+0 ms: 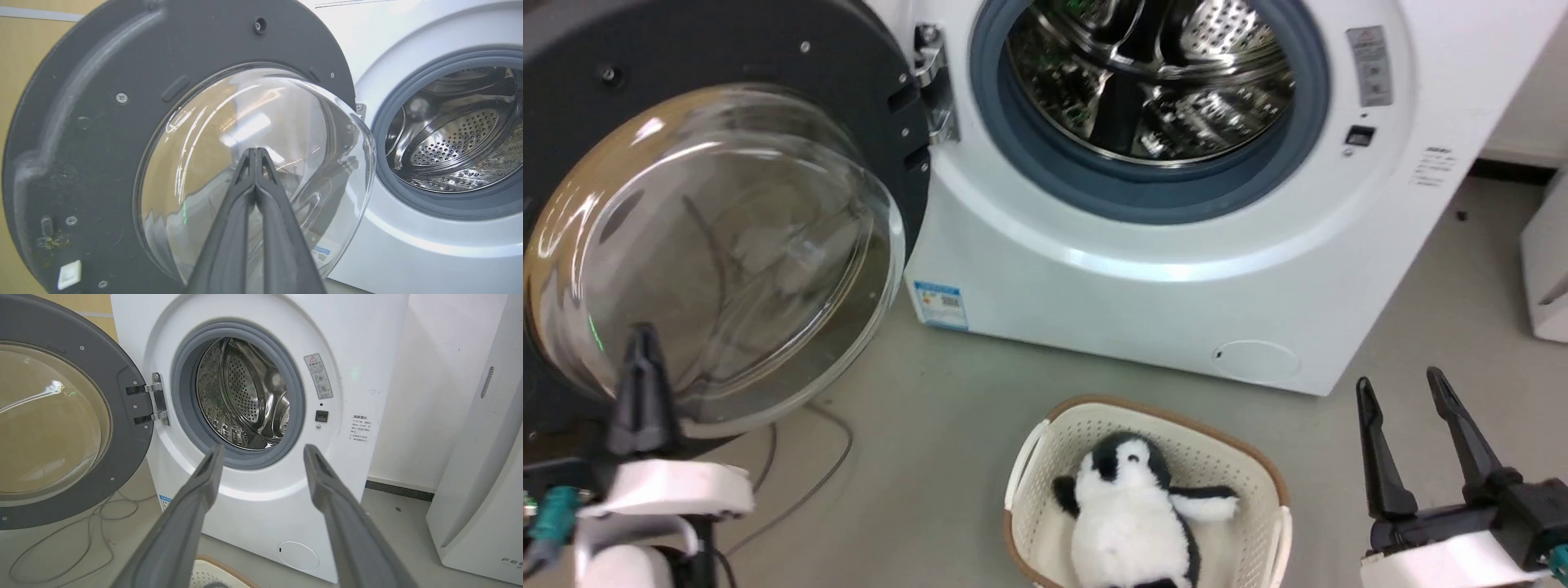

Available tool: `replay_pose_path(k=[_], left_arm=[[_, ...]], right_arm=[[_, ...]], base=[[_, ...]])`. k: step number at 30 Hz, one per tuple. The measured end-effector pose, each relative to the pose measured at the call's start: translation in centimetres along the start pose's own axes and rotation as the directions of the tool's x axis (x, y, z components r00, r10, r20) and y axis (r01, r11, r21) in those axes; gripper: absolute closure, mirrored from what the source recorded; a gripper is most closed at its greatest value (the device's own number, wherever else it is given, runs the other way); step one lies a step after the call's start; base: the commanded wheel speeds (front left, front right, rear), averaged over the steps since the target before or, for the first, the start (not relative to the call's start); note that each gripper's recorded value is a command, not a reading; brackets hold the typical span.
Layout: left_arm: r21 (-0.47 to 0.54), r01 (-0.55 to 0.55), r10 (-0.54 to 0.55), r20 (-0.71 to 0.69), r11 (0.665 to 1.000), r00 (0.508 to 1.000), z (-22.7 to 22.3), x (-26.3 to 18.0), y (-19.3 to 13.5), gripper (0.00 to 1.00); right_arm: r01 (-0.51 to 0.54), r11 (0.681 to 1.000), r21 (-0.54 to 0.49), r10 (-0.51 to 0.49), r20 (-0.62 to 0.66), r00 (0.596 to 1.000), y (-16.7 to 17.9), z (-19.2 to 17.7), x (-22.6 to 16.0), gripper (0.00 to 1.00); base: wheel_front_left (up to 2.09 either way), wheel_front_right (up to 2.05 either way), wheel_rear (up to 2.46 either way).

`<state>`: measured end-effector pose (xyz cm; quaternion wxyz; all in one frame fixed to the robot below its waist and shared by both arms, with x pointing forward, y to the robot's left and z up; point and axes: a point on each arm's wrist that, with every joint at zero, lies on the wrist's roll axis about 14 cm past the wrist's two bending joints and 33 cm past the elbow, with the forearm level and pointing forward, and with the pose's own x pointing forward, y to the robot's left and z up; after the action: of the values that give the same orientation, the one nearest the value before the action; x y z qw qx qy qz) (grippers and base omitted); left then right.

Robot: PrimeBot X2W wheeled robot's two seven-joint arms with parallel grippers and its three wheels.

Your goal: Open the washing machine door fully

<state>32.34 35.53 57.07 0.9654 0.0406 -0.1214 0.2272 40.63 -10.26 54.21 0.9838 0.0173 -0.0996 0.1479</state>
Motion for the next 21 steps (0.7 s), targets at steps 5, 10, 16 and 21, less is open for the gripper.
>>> replay_pose_path(k=[5, 10, 16, 21], left_arm=[[-0.045, 0.090, -0.090, 0.003, 0.995, 0.996, 0.0, -0.5, -3.1, 1.00], [-0.077, 0.203, -0.204, -0.003, 0.976, 0.979, -0.3, -1.7, -7.0, 1.00], [-0.111, 0.302, -0.305, -0.011, 0.947, 0.952, -0.6, -3.0, -10.7, 0.00], [-0.135, 0.372, -0.378, -0.020, 0.918, 0.926, -1.0, -4.1, -13.3, 0.00]], right_arm=[[0.035, 0.999, 0.007, -0.035, 0.022, 0.999, -0.9, 1.2, -1.5, 0.00], [0.083, 0.997, 0.007, -0.083, 0.038, 0.996, -2.2, 2.1, -2.9, 0.00], [0.132, 0.991, 0.009, -0.132, 0.035, 0.991, -3.4, 2.3, -4.6, 0.00], [0.167, 0.986, 0.015, -0.167, 0.031, 0.985, -4.3, 2.3, -5.8, 0.00]], base=[[0.00, 0.00, 0.00], [0.00, 0.00, 0.00], [0.00, 0.00, 0.00], [0.00, 0.00, 0.00]])
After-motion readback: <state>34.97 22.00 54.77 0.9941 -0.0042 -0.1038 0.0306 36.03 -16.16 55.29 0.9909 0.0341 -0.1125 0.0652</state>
